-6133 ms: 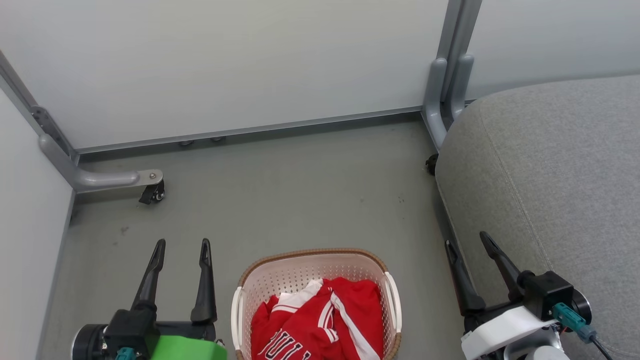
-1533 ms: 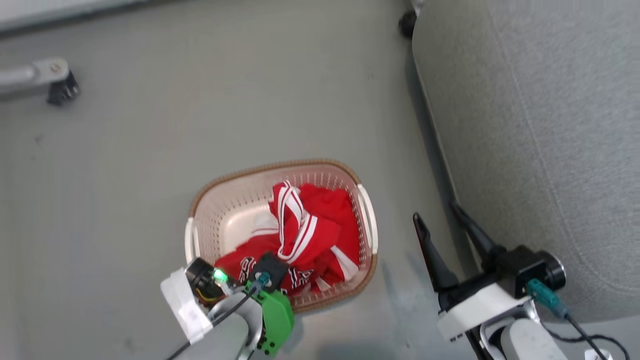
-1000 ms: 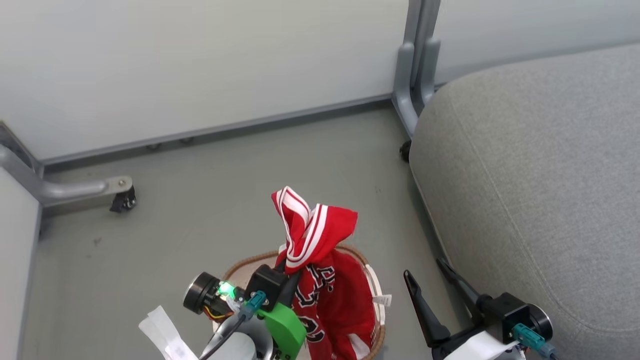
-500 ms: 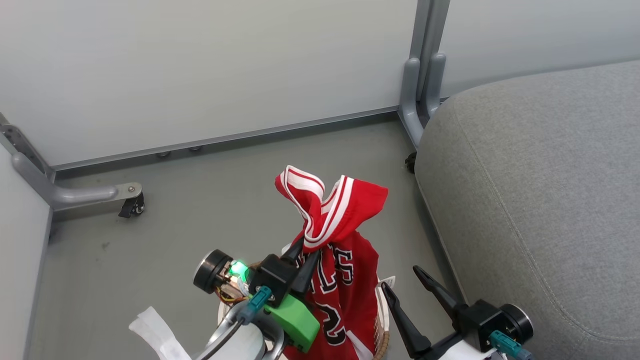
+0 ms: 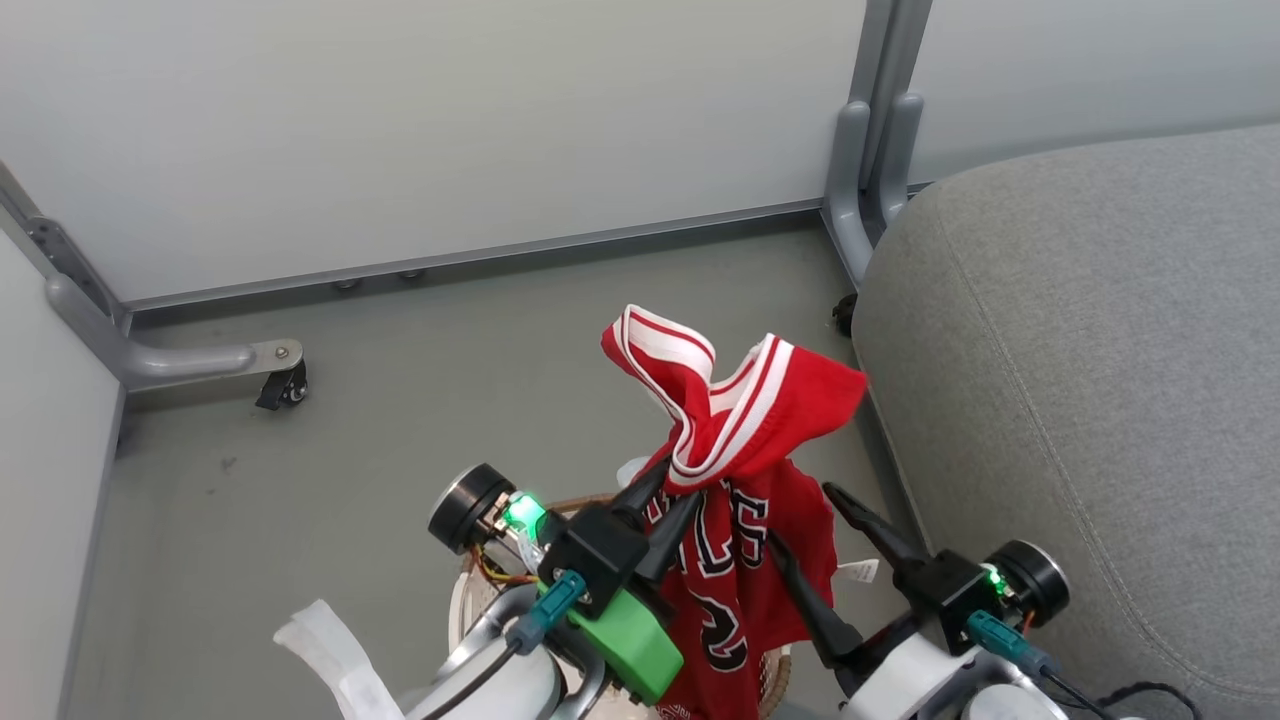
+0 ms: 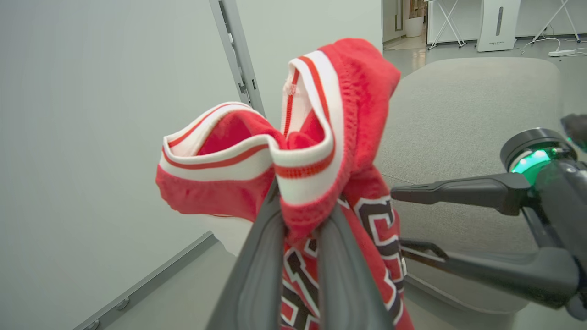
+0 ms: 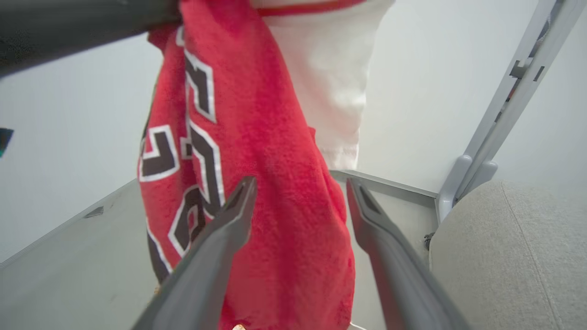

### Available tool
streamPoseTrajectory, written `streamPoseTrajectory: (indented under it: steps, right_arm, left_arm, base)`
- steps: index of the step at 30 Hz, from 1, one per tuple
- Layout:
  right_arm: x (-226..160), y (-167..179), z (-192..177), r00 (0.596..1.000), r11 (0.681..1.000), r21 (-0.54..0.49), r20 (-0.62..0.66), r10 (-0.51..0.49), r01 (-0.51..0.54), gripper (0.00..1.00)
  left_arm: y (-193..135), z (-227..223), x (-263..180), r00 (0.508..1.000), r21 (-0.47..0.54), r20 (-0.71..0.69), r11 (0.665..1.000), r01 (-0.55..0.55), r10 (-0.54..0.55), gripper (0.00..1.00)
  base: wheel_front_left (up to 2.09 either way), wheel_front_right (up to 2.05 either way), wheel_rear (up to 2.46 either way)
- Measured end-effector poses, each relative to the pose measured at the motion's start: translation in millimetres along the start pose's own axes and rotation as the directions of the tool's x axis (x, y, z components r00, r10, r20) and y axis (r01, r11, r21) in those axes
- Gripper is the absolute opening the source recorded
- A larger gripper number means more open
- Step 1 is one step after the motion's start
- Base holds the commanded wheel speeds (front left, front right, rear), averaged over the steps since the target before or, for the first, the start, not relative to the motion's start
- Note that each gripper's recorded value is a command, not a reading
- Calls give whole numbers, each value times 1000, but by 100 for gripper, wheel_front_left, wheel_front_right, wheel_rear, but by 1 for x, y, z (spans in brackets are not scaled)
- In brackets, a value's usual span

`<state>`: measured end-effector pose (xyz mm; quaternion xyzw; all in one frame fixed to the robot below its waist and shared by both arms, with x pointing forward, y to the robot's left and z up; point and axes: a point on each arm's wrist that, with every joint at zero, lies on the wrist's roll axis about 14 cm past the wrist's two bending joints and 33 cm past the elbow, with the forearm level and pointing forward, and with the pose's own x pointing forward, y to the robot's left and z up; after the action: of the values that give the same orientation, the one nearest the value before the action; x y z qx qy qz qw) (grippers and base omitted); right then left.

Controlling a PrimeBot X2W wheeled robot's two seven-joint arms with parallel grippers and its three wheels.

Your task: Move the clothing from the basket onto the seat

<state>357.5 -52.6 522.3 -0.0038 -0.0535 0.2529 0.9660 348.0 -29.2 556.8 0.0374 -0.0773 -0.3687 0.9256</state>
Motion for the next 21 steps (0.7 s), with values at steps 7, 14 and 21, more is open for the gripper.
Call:
streamPoseTrajectory:
  steps: [7,14,21]
  right_arm:
    - [5,25,5,995,993,65,17,102,-103,100]
    - [7,49,11,985,978,117,39,171,-174,100]
    - [5,40,-8,985,984,71,-32,169,-166,100]
  left_arm:
    - [-4,1,1,1000,2,-6,1000,19,-19,0]
    - [-9,4,0,999,5,-5,999,34,-34,0]
    - [-14,15,2,998,16,20,998,53,-54,0]
  base:
    - [0,0,0]
    - [0,0,0]
    - [0,0,0]
